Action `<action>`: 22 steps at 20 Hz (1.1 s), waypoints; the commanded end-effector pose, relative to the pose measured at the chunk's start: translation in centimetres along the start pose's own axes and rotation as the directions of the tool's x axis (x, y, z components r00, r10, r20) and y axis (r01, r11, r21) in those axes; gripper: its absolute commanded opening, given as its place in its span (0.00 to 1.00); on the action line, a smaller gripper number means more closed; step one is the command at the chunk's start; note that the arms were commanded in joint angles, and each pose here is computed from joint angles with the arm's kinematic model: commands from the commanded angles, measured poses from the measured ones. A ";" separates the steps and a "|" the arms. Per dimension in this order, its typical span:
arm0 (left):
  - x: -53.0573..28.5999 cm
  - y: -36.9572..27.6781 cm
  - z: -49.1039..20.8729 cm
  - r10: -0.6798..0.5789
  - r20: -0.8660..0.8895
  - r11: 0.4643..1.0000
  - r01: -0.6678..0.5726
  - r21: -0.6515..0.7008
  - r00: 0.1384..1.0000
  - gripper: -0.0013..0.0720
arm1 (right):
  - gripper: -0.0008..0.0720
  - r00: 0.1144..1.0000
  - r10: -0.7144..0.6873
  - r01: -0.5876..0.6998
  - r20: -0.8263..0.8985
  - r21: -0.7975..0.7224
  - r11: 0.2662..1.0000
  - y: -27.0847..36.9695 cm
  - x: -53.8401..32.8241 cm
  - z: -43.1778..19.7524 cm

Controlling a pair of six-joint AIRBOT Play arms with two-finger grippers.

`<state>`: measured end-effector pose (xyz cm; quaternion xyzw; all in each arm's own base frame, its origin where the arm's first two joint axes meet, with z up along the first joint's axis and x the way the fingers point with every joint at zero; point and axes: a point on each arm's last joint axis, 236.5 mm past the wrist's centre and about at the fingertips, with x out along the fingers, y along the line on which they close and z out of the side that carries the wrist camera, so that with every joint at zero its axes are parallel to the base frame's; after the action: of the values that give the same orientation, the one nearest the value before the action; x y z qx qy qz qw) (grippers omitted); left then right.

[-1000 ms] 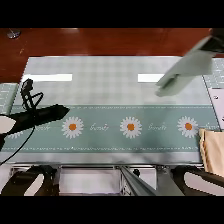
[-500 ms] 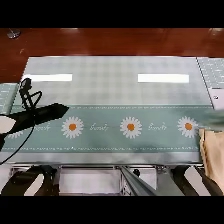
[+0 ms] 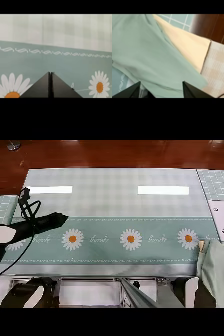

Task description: Fold the shirts.

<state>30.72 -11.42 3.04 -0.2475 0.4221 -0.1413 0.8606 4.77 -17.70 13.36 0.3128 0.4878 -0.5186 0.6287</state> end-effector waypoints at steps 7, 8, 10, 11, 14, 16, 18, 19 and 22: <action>-2.8 -10.8 15.0 -0.148 0.051 0.971 0.135 0.198 0.988 0.04 | 0.05 0.458 0.884 -0.792 -0.091 -0.494 0.359 30.6 -18.9 6.1; -3.2 -12.7 16.2 -0.175 0.035 0.958 0.161 0.238 0.984 0.04 | 0.05 0.440 0.882 -0.776 -0.171 -0.566 0.277 34.0 -19.4 3.1; -2.4 -14.9 16.5 -0.174 -0.010 0.934 0.168 0.315 0.985 0.04 | 0.05 0.554 0.784 -0.671 -0.280 -0.708 0.221 39.0 -16.3 -3.4; -1.3 -14.7 15.6 -0.136 -0.038 0.927 0.140 0.349 0.990 0.04 | 0.05 0.642 0.703 -0.597 -0.306 -0.775 0.208 40.9 -13.4 -7.0; 3.4 -8.8 10.5 0.118 -0.165 0.926 -0.048 0.376 0.979 0.04 | 0.05 0.839 0.455 -0.424 -0.297 -0.882 0.206 43.3 -2.5 -16.0; 4.9 -3.8 7.6 0.245 -0.230 0.929 -0.160 0.335 0.942 0.04 | 0.05 0.897 0.336 -0.377 -0.288 -0.895 0.239 42.7 3.6 -18.7; 5.2 -1.3 6.4 0.278 -0.263 0.935 -0.197 0.296 0.924 0.04 | 0.05 0.913 0.287 -0.366 -0.290 -0.893 0.261 42.5 5.7 -19.0; 5.1 -0.9 6.7 0.282 -0.260 0.936 -0.205 0.286 0.923 0.04 | 0.05 0.915 0.284 -0.361 -0.287 -0.895 0.260 42.5 5.9 -19.0; 4.9 -0.4 7.0 0.288 -0.256 0.934 -0.212 0.287 0.923 0.04 | 0.05 0.919 0.280 -0.352 -0.279 -0.900 0.257 42.4 5.9 -18.8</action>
<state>39.52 -13.13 4.94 -0.0618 0.5381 -0.1382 0.8292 40.12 8.47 -1.59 0.0182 0.6338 0.0146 0.7731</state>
